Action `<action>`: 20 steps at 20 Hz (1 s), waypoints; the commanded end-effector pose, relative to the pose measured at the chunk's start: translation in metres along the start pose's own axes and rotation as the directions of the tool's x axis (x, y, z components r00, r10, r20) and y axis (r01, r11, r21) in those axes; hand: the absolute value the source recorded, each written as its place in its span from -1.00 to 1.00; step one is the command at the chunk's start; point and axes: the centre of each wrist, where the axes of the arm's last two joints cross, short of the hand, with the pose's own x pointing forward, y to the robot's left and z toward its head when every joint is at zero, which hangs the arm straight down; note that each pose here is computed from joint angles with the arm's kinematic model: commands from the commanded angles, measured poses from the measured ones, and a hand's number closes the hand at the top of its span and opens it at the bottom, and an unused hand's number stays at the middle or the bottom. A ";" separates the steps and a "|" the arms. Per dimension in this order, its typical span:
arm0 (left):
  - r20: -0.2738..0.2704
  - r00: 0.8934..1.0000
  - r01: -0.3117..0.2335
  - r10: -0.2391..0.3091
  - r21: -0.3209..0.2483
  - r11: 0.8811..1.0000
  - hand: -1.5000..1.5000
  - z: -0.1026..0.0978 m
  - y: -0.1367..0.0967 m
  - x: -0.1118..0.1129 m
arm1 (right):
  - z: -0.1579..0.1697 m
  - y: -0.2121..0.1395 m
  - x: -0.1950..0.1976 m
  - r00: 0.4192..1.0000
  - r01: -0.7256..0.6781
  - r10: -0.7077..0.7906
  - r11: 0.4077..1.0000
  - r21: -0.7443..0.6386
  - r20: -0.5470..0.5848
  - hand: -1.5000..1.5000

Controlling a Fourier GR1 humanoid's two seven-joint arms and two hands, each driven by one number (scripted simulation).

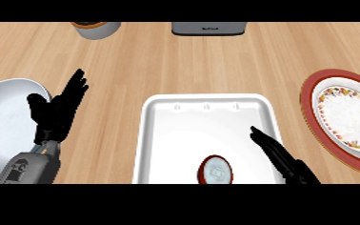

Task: Pick the can from the tray and place it in the plate

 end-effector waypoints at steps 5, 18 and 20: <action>-0.005 1.000 0.002 -0.002 -0.004 1.000 0.00 -0.003 0.010 0.002 | -0.001 0.012 0.034 0.983 -0.121 0.146 0.973 0.198 -0.115 -1.00; -0.020 1.000 0.013 -0.013 -0.016 1.000 0.00 0.017 0.002 -0.004 | -0.045 0.038 0.061 0.901 -0.303 0.386 0.888 0.347 -0.199 -1.00; -0.003 1.000 -0.008 0.008 -0.002 1.000 0.00 0.005 -0.005 -0.005 | -0.052 0.034 0.045 0.895 -0.298 0.395 0.875 0.383 -0.206 -1.00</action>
